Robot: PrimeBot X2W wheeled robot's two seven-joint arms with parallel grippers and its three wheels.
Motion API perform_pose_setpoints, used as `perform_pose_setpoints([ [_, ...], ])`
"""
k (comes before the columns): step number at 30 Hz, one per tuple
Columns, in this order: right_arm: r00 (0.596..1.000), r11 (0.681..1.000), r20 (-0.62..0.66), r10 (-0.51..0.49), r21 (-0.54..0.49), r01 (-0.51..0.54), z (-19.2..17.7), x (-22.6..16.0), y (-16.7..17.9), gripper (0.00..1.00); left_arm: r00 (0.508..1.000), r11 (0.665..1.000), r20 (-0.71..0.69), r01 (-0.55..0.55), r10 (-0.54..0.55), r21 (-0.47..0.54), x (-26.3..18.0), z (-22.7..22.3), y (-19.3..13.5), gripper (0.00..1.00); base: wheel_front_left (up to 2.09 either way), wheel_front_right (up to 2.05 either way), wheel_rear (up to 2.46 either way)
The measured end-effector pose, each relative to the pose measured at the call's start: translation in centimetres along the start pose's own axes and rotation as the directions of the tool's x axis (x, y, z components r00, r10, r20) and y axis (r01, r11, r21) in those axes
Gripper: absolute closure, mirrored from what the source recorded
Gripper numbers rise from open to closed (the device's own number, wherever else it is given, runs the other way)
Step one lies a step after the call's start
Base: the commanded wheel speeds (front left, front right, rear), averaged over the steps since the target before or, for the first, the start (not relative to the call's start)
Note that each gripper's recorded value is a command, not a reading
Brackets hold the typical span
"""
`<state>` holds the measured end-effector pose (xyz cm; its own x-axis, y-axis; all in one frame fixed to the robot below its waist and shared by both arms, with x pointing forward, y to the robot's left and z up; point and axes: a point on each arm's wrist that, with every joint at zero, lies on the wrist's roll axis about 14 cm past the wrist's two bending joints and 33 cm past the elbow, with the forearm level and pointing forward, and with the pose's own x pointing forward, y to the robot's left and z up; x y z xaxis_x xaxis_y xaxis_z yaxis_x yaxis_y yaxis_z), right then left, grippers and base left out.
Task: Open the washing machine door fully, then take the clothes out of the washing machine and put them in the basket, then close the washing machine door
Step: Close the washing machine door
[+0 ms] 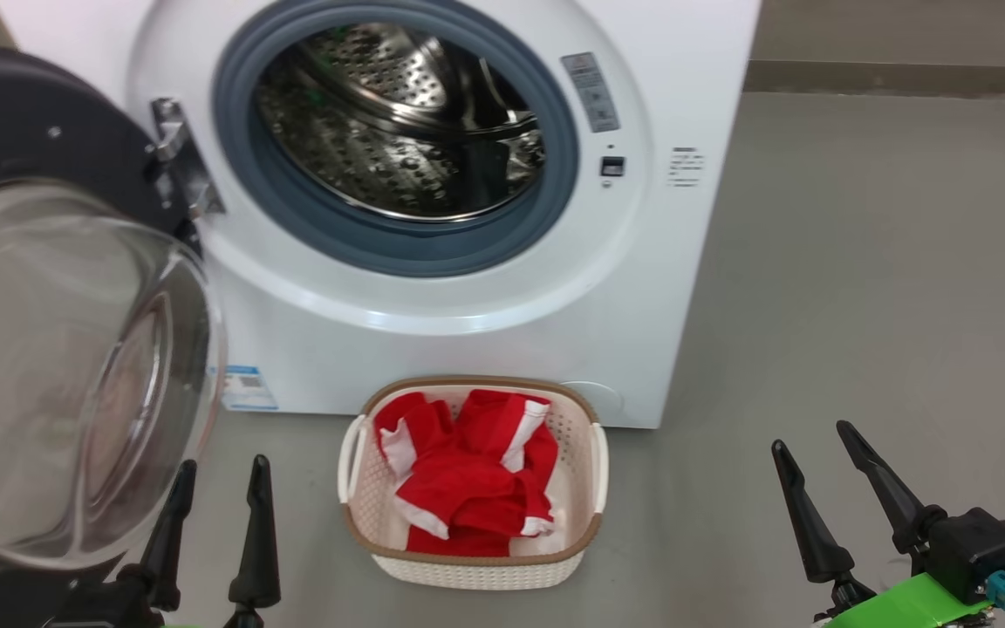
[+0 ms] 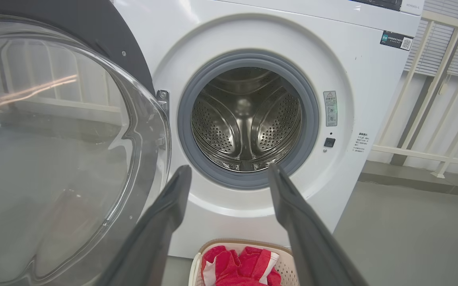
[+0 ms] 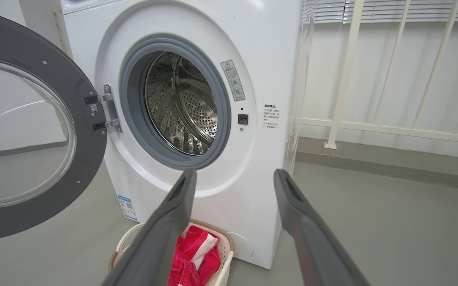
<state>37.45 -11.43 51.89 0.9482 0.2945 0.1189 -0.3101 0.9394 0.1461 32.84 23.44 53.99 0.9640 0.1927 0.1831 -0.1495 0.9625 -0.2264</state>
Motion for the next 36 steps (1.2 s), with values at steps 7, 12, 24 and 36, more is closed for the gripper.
perform_pose_setpoints([
  [7,0.995,0.995,-0.016,0.095,0.01,-0.094,-0.7,1.9,2.8,0.0,0.996,0.996,0.014,-0.09,0.09,0.015,-1.5,0.7,2.6,0.0,0.0,0.0,0.0],
  [12,0.987,0.987,-0.027,0.16,0.019,-0.159,-1.2,3.0,4.8,0.0,0.988,0.988,0.028,-0.151,0.151,0.022,-2.8,1.3,4.5,0.0,0.0,0.0,0.0],
  [24,0.956,0.956,-0.024,0.292,0.037,-0.291,-1.4,4.6,9.6,0.0,0.956,0.955,0.062,-0.292,0.288,0.056,-6.1,2.7,8.4,0.0,0.0,0.0,0.0],
  [36,0.941,0.94,-0.015,0.339,0.045,-0.338,-1.2,5.0,11.4,0.0,0.939,0.939,0.073,-0.339,0.335,0.06,-7.5,3.1,9.8,0.0,0.0,0.0,0.0],
])
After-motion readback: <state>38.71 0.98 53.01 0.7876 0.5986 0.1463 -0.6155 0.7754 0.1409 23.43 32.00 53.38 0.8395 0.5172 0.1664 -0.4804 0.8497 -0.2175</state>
